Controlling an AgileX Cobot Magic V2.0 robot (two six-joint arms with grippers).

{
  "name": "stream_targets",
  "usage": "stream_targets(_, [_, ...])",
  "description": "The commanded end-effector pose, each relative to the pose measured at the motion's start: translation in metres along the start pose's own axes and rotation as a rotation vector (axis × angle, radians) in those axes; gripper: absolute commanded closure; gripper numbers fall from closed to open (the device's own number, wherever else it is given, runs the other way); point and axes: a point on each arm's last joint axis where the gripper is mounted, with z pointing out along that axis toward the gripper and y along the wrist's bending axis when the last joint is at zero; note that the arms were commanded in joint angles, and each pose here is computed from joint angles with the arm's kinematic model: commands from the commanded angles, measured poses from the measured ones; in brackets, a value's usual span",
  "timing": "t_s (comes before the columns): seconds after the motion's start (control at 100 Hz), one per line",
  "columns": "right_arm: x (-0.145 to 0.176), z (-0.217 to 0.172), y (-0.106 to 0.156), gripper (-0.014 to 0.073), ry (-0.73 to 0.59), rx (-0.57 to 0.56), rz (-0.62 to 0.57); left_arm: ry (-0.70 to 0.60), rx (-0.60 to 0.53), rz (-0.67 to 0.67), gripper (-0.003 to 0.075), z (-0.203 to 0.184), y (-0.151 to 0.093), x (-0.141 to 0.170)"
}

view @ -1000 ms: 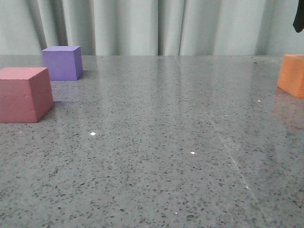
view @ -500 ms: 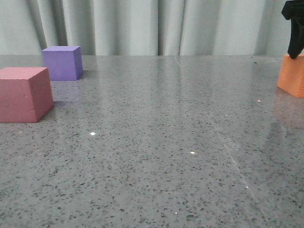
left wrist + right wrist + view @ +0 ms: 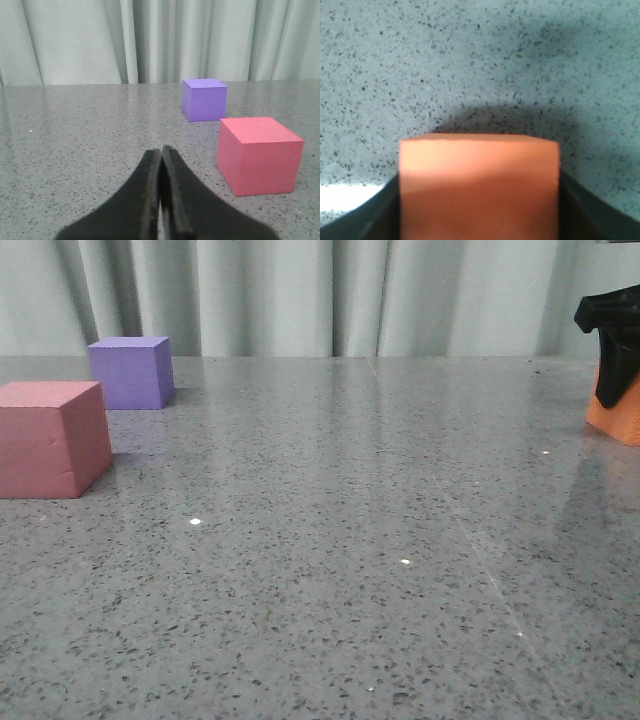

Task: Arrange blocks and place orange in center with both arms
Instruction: 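Lower the right gripper over the orange cube and close on it, then carry the orange cube with the right gripper to the table center and release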

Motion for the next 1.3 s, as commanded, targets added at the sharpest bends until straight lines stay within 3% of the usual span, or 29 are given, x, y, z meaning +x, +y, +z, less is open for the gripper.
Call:
stream_targets(0.0, [-0.014,-0.023,-0.001,0.0298,-0.115,0.003,-0.012,-0.048,0.015,-0.002,0.0739,-0.001,-0.001,0.011])
stream_targets(0.08, [-0.015,-0.023,-0.001,0.0442,-0.126,0.002,-0.012,-0.048,0.015,-0.002,0.0739,-0.001,-0.001,0.011])
stream_targets(0.18, [-0.014,-0.024,-0.001,0.0506,-0.118,0.003,-0.012,-0.048,0.015,-0.002,0.0739,-0.001,-0.001,0.011])
stream_targets(0.43, [-0.018,-0.07,0.025,0.0507,-0.167,-0.097,0.021,-0.048,0.015,-0.002,0.0739,-0.001,-0.001,0.011])
stream_targets(0.72, [-0.032,-0.115,0.101,0.0508,-0.234,-0.264,0.021,-0.05,0.015,-0.002,0.0739,-0.001,-0.001,0.011])
stream_targets(0.89, [-0.039,-0.107,0.148,0.0508,-0.221,-0.291,0.006,-0.05,0.015,-0.002,0.0739,-0.001,-0.001,0.011])
stream_targets(1.03, [-0.041,-0.091,0.188,0.0508,-0.191,-0.249,0.002,-0.05,0.015,-0.002,0.0739,-0.001,-0.001,0.011])
stream_targets(1.29, [-0.04,-0.068,0.237,0.0508,-0.142,-0.196,-0.003,-0.05,0.015,-0.002,0.0739,-0.001,-0.001,0.011])
